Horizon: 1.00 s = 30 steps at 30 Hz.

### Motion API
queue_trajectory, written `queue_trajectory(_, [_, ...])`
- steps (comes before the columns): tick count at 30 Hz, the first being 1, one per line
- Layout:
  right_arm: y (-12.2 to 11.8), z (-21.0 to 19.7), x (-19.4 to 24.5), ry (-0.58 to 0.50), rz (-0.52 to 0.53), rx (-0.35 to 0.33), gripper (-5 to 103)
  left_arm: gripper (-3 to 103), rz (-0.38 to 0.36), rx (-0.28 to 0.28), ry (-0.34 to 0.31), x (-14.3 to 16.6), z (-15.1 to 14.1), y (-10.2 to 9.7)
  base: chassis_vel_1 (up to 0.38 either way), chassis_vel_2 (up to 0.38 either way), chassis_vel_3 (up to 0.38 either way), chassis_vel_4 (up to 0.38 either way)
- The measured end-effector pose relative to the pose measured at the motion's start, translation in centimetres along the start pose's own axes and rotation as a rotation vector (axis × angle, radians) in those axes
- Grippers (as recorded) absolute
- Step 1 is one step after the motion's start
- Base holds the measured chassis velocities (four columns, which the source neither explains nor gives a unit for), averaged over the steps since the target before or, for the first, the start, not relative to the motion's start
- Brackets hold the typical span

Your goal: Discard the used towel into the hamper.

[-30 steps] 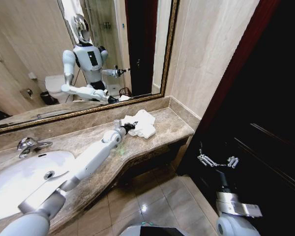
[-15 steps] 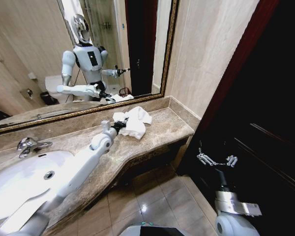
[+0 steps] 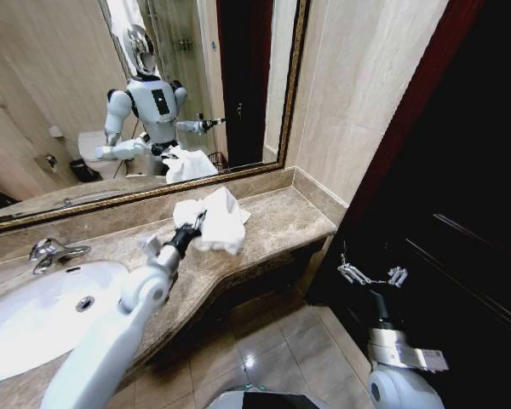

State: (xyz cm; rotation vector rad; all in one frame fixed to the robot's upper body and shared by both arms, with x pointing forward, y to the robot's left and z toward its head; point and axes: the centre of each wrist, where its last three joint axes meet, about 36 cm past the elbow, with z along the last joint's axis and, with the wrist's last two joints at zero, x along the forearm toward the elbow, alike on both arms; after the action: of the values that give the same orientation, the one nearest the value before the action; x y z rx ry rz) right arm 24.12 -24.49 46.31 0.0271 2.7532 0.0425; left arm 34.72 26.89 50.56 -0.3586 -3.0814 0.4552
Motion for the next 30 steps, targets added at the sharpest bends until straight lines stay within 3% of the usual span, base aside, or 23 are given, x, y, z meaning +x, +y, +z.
queue_trajectory(6, [0.0,-0.3,-0.1,-0.010,-0.001,-0.003,100,11,-0.029,-0.026,-0.035,3.1,1.7,-1.1,0.000,0.000,0.000,0.000])
queue_trajectory(9, [-0.1,-1.2,-0.1,-0.033,0.000,0.004,100,11,-0.080,-0.053,-0.018,6.5,4.7,-1.9,0.000,0.000,0.000,0.000])
queue_trajectory(13, [-0.2,-1.9,-0.2,-0.051,0.006,0.002,100,11,-0.106,-0.085,-0.037,8.4,6.3,-3.1,0.000,0.000,0.000,0.000])
queue_trajectory(23, [-0.6,-3.5,-0.5,-0.095,0.039,-0.005,100,11,-0.165,-0.152,-0.117,11.0,8.4,-4.9,0.000,0.000,0.000,0.000])
queue_trajectory(30, [-0.8,-3.6,-0.3,-0.100,0.048,-0.018,100,11,-0.179,-0.197,-0.136,11.5,9.0,-6.1,0.000,0.000,0.000,0.000])
